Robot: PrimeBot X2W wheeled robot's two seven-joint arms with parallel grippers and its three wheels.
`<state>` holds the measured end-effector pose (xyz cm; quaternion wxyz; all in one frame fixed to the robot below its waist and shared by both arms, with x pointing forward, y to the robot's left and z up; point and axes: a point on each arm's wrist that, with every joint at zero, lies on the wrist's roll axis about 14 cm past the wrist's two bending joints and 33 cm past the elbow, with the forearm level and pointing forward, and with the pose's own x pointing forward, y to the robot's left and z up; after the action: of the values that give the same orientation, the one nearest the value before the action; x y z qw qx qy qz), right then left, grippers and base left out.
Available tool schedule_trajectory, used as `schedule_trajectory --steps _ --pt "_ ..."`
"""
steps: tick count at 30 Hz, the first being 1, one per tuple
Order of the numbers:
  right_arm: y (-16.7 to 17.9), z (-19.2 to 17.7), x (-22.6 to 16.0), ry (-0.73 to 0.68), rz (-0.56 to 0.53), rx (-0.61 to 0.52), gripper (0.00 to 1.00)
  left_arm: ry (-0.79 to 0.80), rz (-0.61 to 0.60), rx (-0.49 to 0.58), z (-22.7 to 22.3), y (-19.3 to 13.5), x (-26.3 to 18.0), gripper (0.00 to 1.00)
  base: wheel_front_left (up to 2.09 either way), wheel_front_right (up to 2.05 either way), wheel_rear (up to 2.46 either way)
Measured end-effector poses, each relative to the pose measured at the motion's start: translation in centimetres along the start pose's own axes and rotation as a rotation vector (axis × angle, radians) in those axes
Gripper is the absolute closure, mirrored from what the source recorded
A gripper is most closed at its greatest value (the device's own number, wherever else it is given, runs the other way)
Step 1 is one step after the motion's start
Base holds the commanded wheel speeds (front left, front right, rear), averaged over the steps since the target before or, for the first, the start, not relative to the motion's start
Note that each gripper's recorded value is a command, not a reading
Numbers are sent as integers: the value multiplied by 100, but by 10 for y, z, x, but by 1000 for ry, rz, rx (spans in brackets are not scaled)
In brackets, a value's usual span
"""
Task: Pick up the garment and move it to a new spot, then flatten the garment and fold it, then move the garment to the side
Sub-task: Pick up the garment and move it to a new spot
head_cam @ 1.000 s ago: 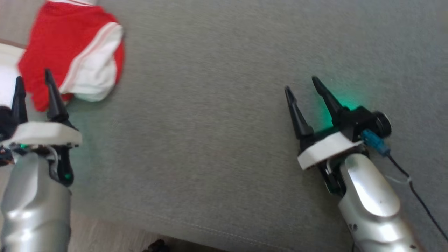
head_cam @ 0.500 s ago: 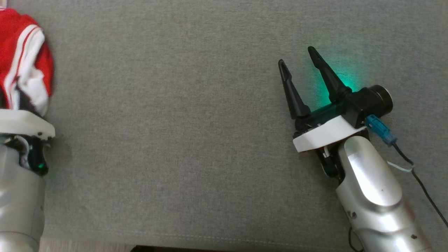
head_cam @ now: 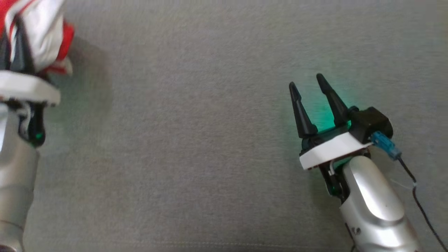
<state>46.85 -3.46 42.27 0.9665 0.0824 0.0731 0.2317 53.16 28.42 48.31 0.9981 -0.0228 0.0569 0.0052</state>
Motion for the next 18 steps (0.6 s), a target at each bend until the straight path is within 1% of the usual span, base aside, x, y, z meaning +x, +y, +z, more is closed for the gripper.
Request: schedule_trajectory --steps 3,5,8,11,15,18 --pt "-10 10 -15 -19 -43 13 0 -97 -145 16 35 -51 13 100 0 0 0" --pt "-18 16 -26 -32 -77 21 0 -133 -242 16 47 -88 15 100 0 0 0" --pt "-30 21 -47 -42 -132 36 0 -167 -381 -10 57 -145 16 100 0 0 0" --pt "-42 25 -67 -51 -185 41 0 -180 -545 -39 59 -214 8 100 0 0 0" --pt "-59 33 -94 -70 -259 37 0 -156 -772 -106 51 -311 -18 100 0 0 0" --pt "-71 39 -113 -86 -314 36 0 -120 -912 -143 41 -368 -43 100 0 0 0"
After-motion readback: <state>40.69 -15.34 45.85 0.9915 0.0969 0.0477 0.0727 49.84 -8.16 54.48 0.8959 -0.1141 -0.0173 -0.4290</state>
